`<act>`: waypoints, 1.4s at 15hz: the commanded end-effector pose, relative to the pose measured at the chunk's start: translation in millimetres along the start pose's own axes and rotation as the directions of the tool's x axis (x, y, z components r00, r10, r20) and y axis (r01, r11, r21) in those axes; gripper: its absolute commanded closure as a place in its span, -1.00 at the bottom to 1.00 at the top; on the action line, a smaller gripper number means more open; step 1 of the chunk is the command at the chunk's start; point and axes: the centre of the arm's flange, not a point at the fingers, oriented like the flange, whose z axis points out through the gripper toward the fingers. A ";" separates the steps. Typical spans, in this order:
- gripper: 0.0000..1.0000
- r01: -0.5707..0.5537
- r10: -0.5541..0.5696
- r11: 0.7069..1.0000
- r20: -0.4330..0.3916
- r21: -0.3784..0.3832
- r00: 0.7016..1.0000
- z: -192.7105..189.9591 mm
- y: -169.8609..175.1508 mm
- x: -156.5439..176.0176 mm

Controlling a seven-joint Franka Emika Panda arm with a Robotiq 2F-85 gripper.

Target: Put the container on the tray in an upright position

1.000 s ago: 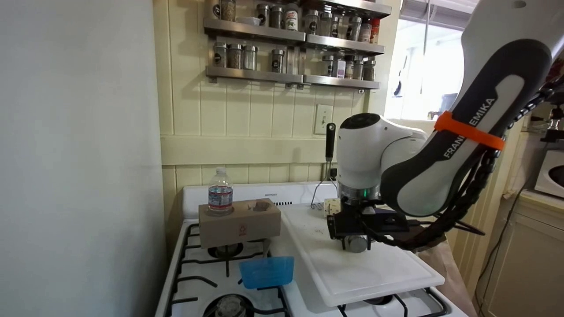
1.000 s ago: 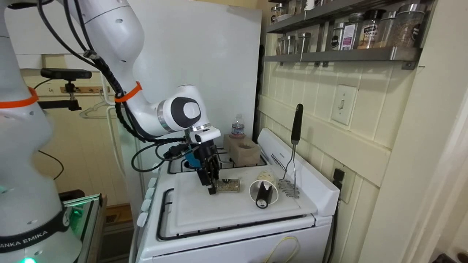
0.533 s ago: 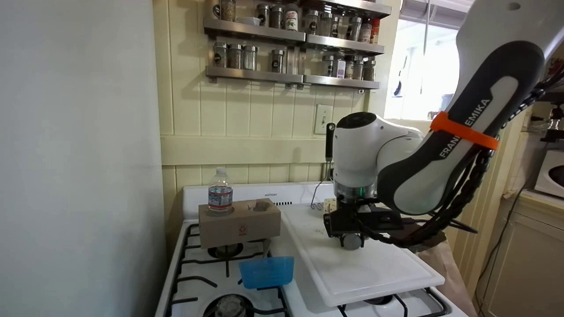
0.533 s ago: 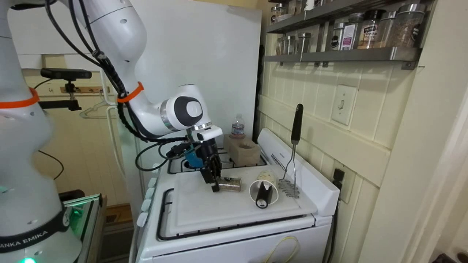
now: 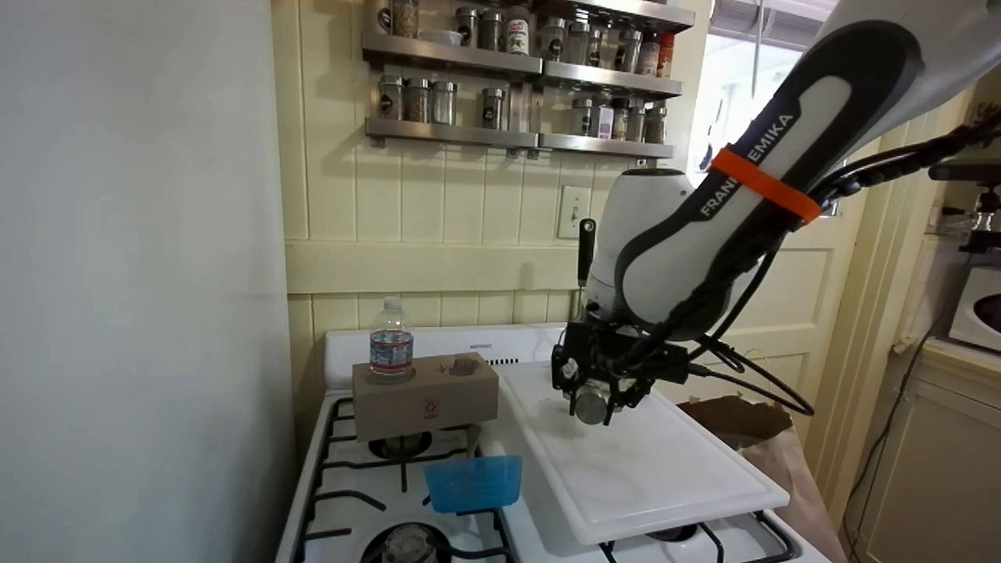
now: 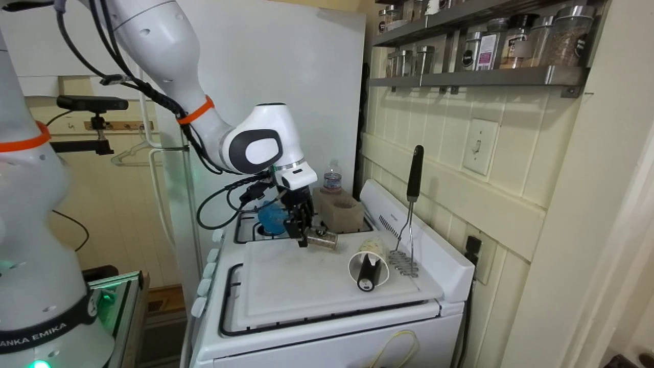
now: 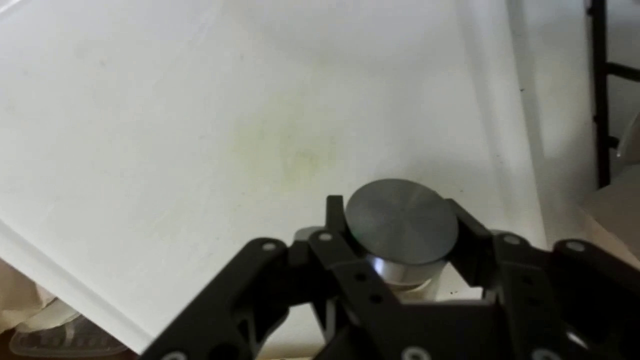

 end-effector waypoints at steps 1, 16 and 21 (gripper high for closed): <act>0.51 -0.091 0.079 0.988 0.093 0.127 0.993 -33.6 8.2 15.3; 0.51 -0.404 0.311 0.836 0.287 0.371 0.906 -68.9 56.1 8.5; 0.51 -0.597 0.393 0.709 0.494 0.374 0.776 -20.7 103.3 0.0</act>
